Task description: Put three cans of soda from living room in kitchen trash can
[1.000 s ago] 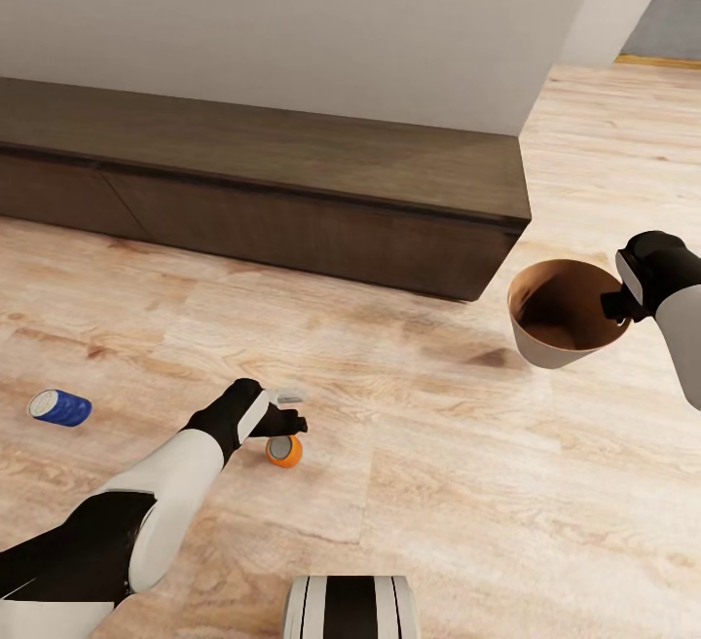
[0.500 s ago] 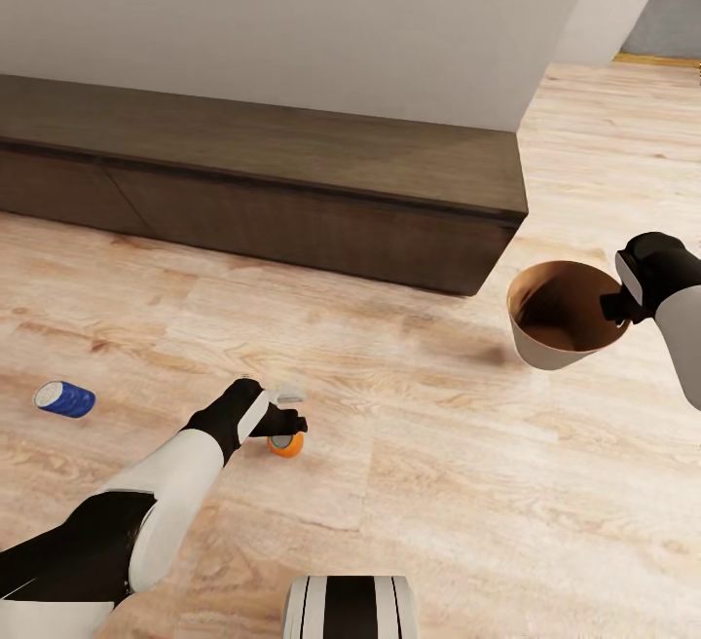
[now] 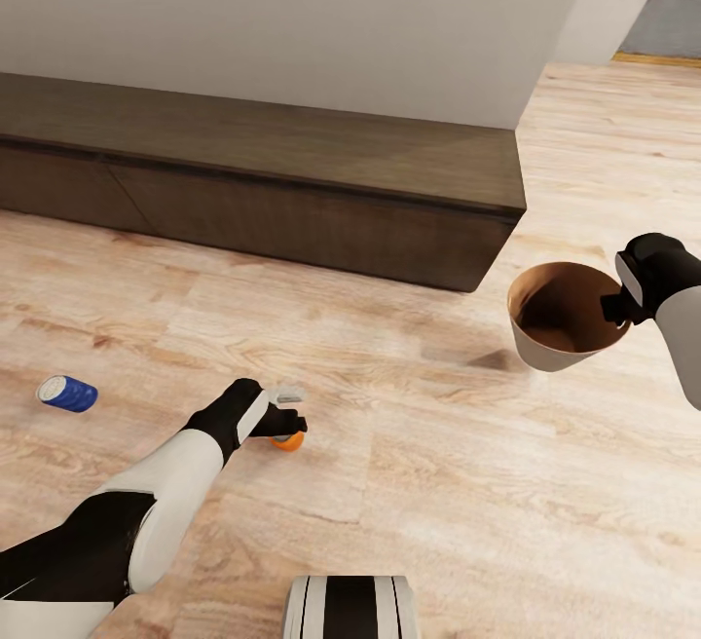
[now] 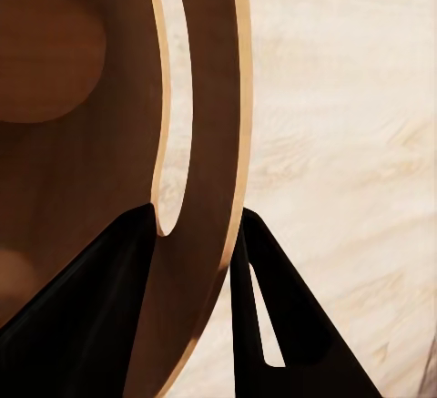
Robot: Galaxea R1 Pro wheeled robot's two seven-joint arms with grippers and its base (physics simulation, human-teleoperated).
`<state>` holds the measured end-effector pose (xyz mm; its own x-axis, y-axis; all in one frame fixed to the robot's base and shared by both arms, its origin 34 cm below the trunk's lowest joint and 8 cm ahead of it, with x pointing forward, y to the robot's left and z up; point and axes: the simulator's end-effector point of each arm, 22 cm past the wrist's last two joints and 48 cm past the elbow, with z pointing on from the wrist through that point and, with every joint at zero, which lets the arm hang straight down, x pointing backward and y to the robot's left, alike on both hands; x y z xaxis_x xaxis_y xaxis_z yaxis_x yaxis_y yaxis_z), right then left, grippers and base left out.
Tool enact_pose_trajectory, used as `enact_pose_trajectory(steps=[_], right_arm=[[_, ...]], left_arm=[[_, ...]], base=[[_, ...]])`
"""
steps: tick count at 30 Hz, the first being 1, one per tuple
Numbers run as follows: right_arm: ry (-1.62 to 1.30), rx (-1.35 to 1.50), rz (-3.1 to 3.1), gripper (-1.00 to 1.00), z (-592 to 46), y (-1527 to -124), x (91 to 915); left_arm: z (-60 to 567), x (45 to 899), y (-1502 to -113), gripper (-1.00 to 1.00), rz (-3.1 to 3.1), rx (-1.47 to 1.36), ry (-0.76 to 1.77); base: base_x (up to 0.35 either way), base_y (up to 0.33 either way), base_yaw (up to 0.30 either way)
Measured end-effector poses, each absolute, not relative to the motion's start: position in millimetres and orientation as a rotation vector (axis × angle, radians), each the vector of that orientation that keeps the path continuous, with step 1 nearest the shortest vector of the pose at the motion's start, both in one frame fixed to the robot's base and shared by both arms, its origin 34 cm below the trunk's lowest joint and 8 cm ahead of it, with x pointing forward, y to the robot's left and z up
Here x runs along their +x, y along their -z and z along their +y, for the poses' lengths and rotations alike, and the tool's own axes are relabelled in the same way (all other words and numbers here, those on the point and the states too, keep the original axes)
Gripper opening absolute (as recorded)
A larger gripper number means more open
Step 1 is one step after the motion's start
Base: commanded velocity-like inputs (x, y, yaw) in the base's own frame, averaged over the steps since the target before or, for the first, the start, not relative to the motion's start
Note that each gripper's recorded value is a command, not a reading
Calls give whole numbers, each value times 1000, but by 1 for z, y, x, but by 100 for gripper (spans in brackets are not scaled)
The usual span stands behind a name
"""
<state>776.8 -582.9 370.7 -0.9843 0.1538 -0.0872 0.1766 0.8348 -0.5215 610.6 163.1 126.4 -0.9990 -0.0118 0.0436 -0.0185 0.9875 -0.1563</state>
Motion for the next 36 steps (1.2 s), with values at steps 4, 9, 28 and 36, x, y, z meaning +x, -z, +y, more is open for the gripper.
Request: enact_pose_trajectory(steps=[4,9,28,36], right_arm=[[846,269,2970,-100,-582,-370,777],[850,267,2970,-100,-582,-370,776],[849,265,2972,-100,-582,-369,776],[836,277,2941,-100,-582,-393,780]], left_arm=[[163,611,-126,100,-3090,24,-244],[163,611,-126,-100,-3091,24,-244],[163,615,-126,-100,-3106,31,-247],[163,625,-145,-100,-3136,22,-247]], base=[[0,0,0],[0,0,0],[0,0,0],[0,0,0]])
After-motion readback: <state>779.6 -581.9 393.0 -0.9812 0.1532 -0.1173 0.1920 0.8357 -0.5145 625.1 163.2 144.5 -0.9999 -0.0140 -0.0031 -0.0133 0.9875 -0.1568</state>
